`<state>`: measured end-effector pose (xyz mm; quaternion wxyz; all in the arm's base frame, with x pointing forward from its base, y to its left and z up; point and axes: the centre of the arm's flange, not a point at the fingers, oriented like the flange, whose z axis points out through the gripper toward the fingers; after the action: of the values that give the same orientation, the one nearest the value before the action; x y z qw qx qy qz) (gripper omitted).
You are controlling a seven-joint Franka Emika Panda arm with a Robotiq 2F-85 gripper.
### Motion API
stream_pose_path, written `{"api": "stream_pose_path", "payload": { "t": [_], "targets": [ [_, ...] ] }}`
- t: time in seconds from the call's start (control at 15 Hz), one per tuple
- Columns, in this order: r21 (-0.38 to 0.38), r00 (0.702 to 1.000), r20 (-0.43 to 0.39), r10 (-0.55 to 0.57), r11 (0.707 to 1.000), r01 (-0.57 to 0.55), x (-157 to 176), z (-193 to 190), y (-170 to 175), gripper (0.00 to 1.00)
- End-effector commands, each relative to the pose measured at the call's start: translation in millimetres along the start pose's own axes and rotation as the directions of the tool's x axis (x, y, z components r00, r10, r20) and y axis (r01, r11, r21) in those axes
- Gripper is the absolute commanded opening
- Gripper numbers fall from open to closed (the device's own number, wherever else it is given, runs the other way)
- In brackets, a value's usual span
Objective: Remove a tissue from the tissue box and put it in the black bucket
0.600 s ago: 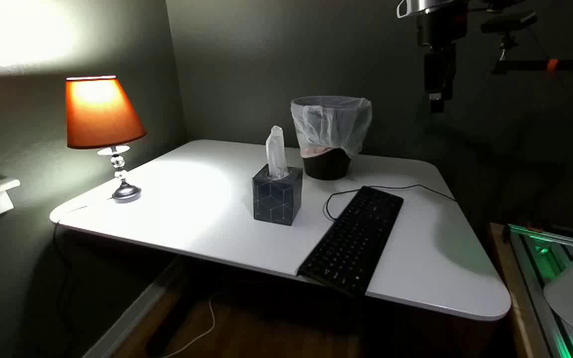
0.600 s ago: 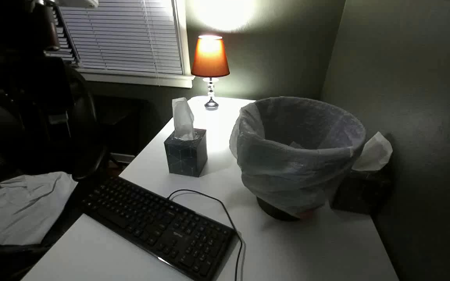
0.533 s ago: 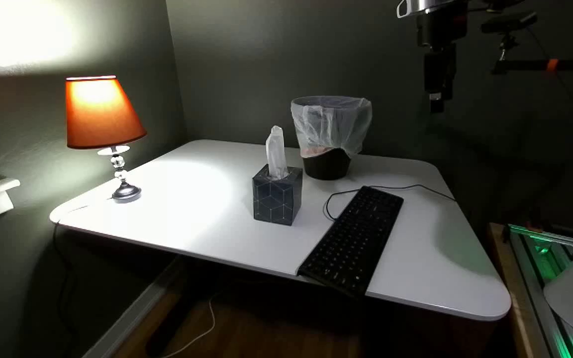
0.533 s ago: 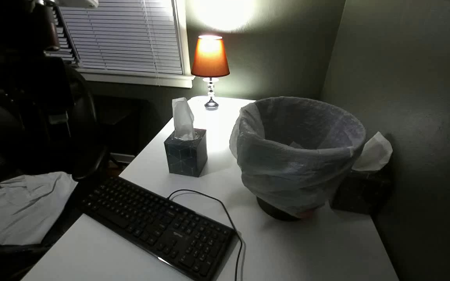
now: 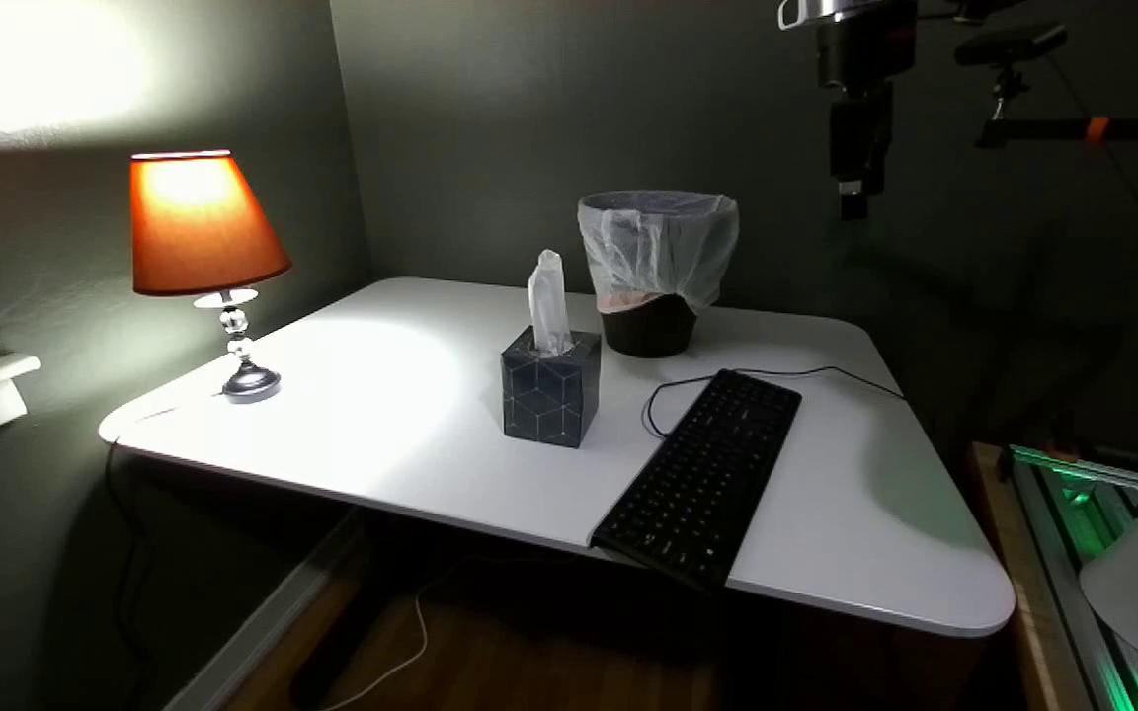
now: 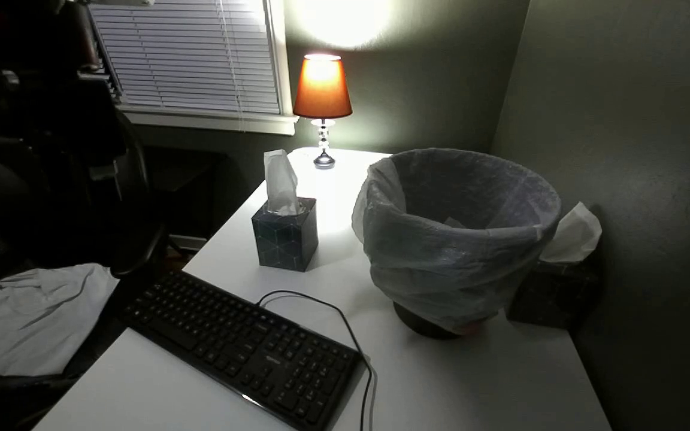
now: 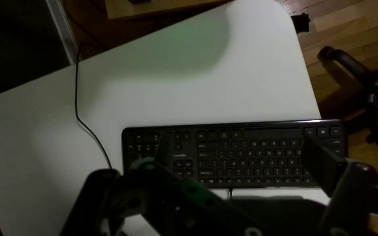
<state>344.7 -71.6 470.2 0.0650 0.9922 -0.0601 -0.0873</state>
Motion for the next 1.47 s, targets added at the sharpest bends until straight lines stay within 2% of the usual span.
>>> {"api": "stream_pose_path", "payload": {
  "t": [0.0, 0.27, 0.47, 0.6, 0.73, 0.87, 1.07, 1.13, 1.27, 1.4],
  "targets": [
    [-0.050, 0.992, -0.106, -0.075, 0.996, 0.070, 59, -15, -2, 1.00],
    [-0.104, 0.945, -0.253, -0.206, 0.977, 0.186, 115, -20, -17, 1.00],
    [-0.062, 0.905, -0.346, -0.250, 0.968, 0.244, 153, -15, -28, 1.00],
    [-0.014, 0.881, -0.412, -0.232, 0.968, 0.249, 177, -10, -32, 1.00],
    [0.082, 0.867, -0.467, -0.173, 0.968, 0.237, 199, -6, -33, 1.00],
    [0.202, 0.867, -0.490, -0.088, 0.956, 0.211, 216, -4, -30, 1.00],
    [0.351, 0.880, -0.475, 0.030, 0.923, 0.158, 236, 2, -31, 1.00],
    [0.399, 0.888, -0.450, 0.090, 0.910, 0.109, 242, 5, -31, 1.00],
    [0.434, 0.883, -0.441, 0.161, 0.899, 0.053, 251, 9, -30, 1.00],
    [0.427, 0.868, -0.442, 0.226, 0.904, -0.018, 258, 13, -29, 1.00]
  ]
}}
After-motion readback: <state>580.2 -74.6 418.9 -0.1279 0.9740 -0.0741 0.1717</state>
